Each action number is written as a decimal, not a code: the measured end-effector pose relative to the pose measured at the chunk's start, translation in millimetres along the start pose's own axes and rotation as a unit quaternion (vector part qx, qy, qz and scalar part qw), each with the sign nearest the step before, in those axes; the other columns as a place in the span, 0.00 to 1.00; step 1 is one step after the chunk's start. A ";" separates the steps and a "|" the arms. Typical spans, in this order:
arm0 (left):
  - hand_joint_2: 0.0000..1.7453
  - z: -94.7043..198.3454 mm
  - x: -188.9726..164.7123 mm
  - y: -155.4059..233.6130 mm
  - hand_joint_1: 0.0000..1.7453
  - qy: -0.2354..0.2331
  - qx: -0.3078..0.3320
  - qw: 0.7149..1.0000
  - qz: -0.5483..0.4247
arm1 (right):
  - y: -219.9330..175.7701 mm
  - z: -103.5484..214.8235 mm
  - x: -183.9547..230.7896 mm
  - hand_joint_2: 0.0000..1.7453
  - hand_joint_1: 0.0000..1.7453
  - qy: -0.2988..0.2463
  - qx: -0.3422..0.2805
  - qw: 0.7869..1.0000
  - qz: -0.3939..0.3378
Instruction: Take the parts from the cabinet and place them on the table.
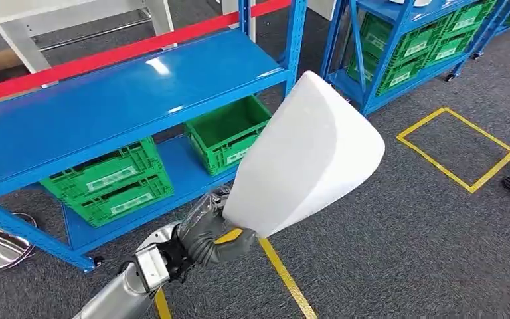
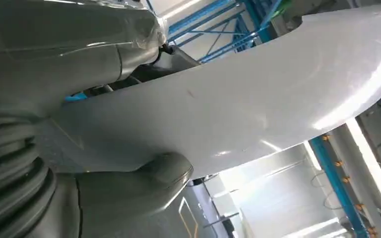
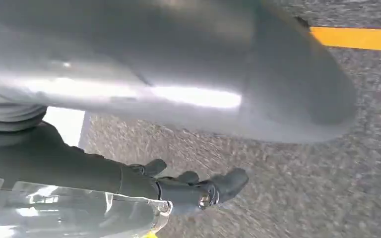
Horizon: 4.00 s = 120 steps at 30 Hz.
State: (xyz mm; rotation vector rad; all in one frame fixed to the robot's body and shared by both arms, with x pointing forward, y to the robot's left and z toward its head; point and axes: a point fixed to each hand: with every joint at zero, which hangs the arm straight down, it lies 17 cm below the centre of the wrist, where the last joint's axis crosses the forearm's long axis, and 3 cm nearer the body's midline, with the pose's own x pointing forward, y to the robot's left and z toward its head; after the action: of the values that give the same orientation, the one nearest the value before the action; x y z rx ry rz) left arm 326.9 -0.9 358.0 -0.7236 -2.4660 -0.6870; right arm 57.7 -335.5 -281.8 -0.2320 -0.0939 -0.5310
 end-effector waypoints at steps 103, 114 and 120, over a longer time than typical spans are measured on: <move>1.00 7.5 29.9 -26.9 1.00 -0.045 -0.037 0.996 0.070 | -12.6 -2.3 32.6 0.00 0.00 -0.010 0.043 0.998 -0.053; 1.00 13.4 35.3 -29.1 1.00 -0.052 -0.035 0.995 0.076 | -55.8 -9.3 30.1 0.00 0.00 0.014 -0.013 0.998 -0.055; 1.00 12.6 42.1 -29.0 1.00 -0.065 -0.036 0.994 0.076 | -65.5 -10.3 29.0 0.00 0.00 0.019 -0.023 0.998 -0.055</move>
State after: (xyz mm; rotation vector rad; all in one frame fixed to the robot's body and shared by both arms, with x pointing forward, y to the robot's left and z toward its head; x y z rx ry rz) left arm 274.5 0.1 362.7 -1.0008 -2.4802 -0.6945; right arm 49.3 -407.0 -274.8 -0.2630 -0.0572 -0.6467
